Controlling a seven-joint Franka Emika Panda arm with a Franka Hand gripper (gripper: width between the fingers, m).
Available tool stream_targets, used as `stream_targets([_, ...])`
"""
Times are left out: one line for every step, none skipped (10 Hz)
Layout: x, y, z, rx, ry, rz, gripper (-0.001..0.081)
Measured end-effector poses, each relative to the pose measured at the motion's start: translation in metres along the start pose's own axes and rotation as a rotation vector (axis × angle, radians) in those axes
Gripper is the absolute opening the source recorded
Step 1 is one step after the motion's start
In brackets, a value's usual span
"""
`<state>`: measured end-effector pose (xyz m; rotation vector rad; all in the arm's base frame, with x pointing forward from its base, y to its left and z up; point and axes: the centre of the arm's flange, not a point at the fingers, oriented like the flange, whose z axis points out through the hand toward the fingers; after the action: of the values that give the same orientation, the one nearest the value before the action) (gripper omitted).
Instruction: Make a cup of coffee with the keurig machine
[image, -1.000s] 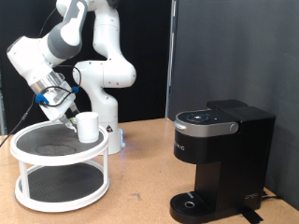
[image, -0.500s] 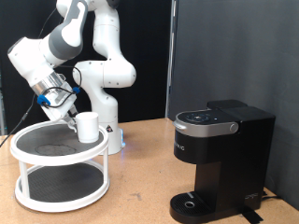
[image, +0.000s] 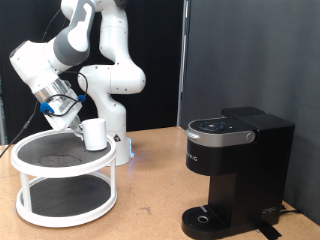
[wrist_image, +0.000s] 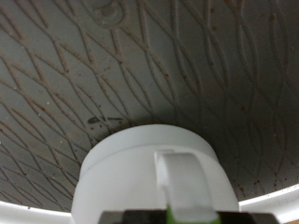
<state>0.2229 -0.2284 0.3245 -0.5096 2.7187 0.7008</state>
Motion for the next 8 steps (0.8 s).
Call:
stream_targets([0.0, 0.0, 0.0, 0.001, 0.004, -0.002, 0.0005])
stream_targets([0.0, 0.001, 0.0, -0.002, 0.009, -0.003, 0.0005])
stream_targets([0.0, 0.001, 0.0, -0.01, 0.014, -0.003, 0.0005])
stream_targets([-0.001, 0.004, -0.002, -0.035, 0.018, 0.003, 0.0005])
stream_targets([-0.003, 0.006, -0.006, -0.057, 0.018, 0.012, 0.0005])
stream_targets([-0.005, 0.009, -0.011, -0.077, 0.015, 0.015, 0.0005])
stream_targets([-0.007, 0.013, -0.016, -0.094, 0.01, 0.015, 0.0005])
stream_targets([-0.01, 0.016, -0.021, -0.106, 0.006, 0.013, 0.0005])
